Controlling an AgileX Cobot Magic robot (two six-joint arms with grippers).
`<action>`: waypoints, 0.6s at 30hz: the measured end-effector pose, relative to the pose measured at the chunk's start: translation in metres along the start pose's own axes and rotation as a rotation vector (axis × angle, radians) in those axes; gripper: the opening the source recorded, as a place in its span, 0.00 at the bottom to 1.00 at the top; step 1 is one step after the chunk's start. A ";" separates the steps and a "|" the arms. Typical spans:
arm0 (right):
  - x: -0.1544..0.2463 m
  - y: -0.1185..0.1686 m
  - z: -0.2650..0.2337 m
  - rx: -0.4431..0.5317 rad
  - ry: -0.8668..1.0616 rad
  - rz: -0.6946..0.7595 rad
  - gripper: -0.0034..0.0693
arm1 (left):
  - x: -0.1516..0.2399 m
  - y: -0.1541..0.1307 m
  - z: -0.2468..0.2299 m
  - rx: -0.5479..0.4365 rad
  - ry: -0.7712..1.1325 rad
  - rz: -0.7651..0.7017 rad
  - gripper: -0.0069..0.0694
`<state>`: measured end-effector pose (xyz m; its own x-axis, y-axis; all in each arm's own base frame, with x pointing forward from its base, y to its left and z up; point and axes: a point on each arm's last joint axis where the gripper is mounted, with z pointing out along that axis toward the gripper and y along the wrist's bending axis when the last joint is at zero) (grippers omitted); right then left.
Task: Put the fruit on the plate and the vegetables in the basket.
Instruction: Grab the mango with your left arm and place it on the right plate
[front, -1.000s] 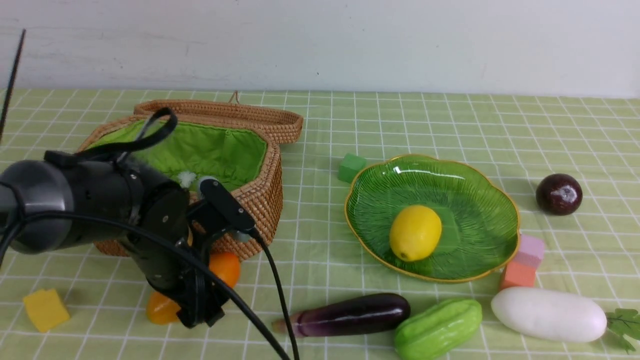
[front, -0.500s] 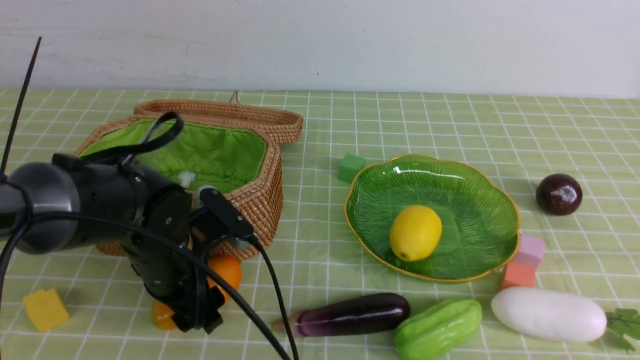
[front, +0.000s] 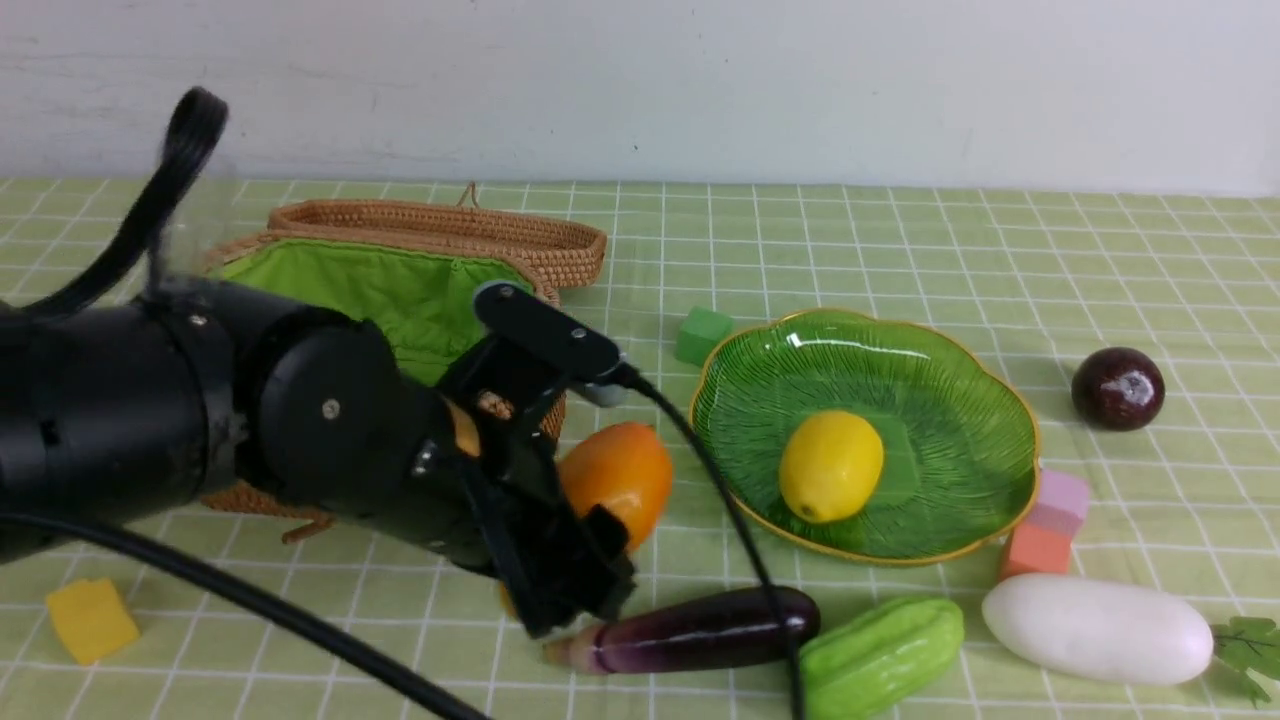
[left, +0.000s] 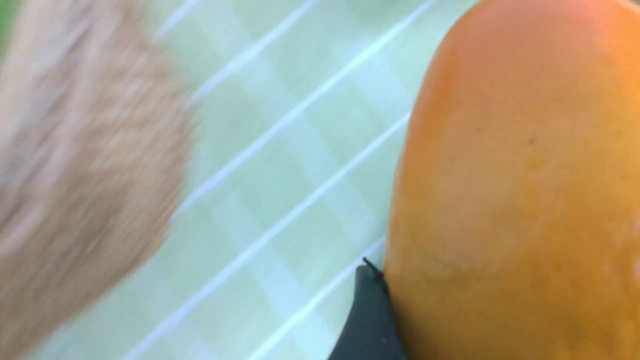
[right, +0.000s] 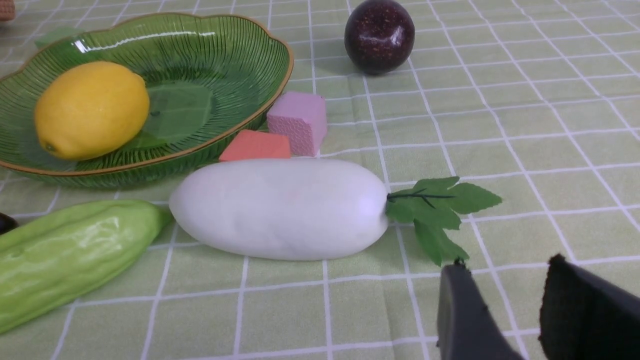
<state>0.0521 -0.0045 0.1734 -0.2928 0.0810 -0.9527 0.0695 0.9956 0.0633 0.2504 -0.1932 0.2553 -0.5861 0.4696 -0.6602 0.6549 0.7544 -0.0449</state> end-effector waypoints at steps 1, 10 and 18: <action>0.000 0.000 0.000 0.000 0.000 0.000 0.38 | -0.005 -0.008 0.002 0.010 -0.058 0.023 0.80; 0.000 0.000 0.000 0.000 0.000 0.000 0.38 | -0.081 -0.044 0.025 0.093 -0.220 0.061 0.80; 0.000 0.000 0.000 0.000 0.000 0.000 0.38 | -0.143 -0.052 0.072 0.149 -0.105 -0.040 0.80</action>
<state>0.0521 -0.0045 0.1734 -0.2928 0.0810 -0.9527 0.0695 0.9956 0.0633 0.3348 -0.3325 0.2984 -0.5657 0.3843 -0.7296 0.7000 0.6915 -0.1785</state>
